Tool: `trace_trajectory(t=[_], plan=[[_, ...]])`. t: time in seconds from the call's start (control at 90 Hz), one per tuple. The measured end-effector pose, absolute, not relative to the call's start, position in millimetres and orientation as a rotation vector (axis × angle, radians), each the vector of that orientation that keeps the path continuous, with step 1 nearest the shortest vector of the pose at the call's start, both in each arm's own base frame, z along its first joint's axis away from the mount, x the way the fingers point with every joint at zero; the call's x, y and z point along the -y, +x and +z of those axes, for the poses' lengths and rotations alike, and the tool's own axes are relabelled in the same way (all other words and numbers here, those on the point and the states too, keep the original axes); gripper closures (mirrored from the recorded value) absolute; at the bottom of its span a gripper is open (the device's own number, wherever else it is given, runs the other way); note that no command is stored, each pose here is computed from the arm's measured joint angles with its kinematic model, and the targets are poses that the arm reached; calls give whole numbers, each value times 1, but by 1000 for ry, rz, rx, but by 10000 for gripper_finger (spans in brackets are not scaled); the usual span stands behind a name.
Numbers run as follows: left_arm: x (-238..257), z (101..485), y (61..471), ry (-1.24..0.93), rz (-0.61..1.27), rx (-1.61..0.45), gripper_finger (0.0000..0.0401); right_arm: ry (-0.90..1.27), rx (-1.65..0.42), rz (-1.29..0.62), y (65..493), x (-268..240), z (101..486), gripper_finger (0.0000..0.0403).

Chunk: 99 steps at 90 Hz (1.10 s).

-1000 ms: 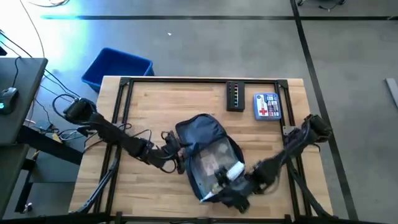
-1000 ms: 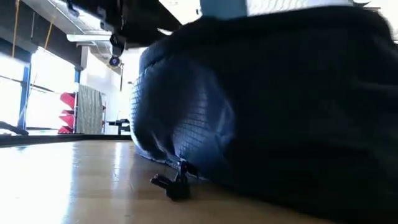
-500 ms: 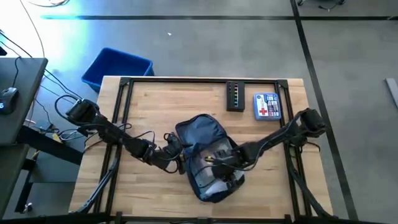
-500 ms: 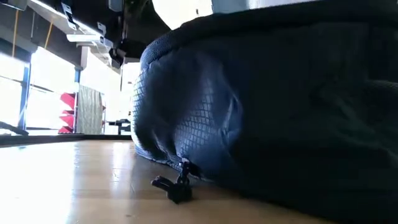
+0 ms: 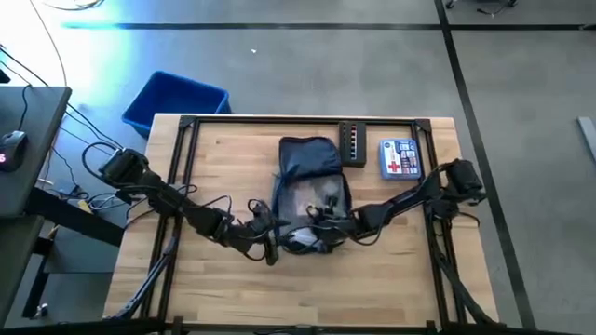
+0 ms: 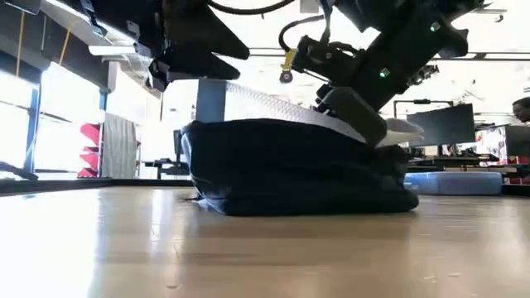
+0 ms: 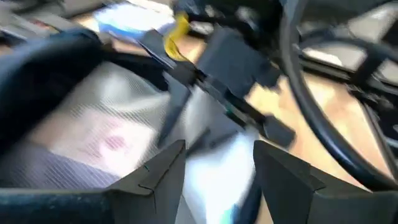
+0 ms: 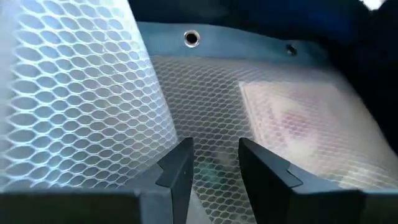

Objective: Unpack backpack
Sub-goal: Put the white zip bag into the backpack

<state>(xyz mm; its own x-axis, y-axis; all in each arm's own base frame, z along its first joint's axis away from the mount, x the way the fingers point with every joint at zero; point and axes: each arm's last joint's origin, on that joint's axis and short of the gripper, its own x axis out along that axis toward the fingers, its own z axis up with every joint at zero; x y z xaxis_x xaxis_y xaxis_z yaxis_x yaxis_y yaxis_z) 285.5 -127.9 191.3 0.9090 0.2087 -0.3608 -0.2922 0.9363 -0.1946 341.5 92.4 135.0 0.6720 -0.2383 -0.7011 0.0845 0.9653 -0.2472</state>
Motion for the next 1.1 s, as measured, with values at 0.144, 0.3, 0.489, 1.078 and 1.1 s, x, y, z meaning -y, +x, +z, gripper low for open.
trace_trajectory(t=[0.144, 0.3, 0.489, 1.078, 1.1], plan=[[133, 172, 290, -189, 187, -429, 233, -193, -825, -153, 340, -96, 135, 286], [149, 158, 305, -44, -70, -522, 233, -190, -828, -145, 340, -97, 134, 286], [171, 166, 326, 170, -41, -587, 233, -189, -832, -138, 340, -97, 134, 286], [243, 233, 333, 335, -53, -713, 233, -157, -839, -140, 340, -95, 134, 286], [242, 229, 334, 346, -58, -720, 233, -157, -839, -141, 340, -95, 134, 286]])
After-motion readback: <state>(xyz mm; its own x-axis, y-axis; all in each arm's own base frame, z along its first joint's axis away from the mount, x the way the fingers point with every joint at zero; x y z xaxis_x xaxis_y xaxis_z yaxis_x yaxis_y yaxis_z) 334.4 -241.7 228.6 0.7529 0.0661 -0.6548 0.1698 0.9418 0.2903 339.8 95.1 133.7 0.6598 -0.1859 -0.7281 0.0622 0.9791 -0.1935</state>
